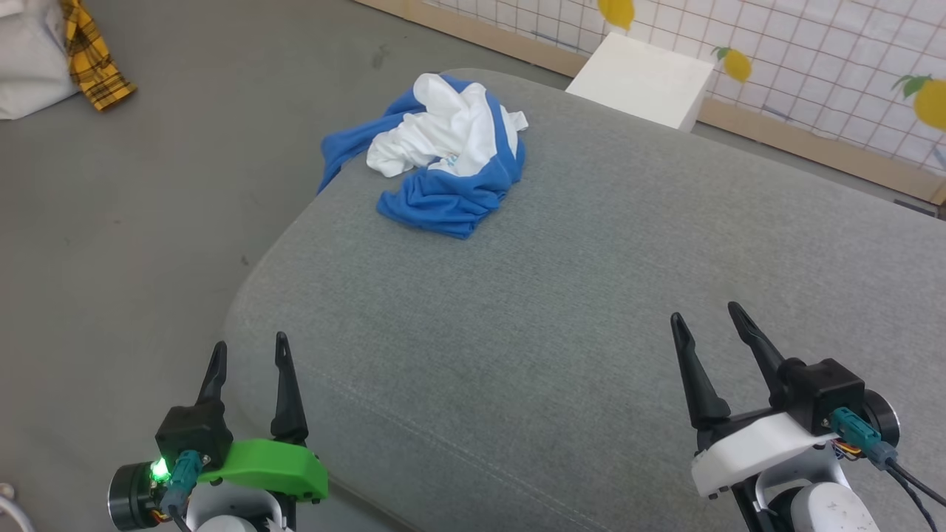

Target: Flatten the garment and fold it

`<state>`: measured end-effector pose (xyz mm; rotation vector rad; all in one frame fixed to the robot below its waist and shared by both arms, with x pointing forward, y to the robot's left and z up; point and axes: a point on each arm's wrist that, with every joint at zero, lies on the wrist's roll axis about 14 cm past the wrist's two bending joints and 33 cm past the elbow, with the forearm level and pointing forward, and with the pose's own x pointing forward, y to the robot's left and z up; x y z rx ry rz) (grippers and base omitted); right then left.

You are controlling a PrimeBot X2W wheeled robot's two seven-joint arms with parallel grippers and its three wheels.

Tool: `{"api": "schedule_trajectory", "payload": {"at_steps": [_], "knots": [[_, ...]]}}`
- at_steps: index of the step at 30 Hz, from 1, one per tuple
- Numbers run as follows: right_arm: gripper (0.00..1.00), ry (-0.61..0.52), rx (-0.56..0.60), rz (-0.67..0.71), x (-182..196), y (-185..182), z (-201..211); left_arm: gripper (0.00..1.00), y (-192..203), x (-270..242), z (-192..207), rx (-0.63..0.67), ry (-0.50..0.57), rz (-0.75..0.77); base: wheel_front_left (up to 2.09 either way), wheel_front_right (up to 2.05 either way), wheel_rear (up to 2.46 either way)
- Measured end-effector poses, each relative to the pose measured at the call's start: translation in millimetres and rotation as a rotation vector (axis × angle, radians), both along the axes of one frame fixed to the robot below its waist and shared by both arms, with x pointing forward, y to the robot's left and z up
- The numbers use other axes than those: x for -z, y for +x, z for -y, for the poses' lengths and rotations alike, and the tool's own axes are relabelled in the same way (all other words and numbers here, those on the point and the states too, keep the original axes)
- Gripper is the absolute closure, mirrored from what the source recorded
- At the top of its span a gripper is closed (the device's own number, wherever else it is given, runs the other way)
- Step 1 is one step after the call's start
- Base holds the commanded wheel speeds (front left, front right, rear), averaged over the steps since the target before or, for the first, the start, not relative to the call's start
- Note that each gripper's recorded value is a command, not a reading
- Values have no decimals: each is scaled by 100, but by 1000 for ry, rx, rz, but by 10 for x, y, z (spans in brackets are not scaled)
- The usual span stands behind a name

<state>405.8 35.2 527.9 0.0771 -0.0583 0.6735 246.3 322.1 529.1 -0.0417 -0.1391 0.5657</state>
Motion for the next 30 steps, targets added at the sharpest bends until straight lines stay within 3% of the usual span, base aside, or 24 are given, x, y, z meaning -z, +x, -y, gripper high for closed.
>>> {"api": "schedule_trajectory", "payload": {"at_steps": [20,30], "knots": [[0,20,-25,-4,-7,30,-103,0,-2,34,-36,0,-34,-9,0,0,0],[0,55,21,11,-52,315,-3,0,1074,-633,-215,215,-27,-32,0,0,0]]}}
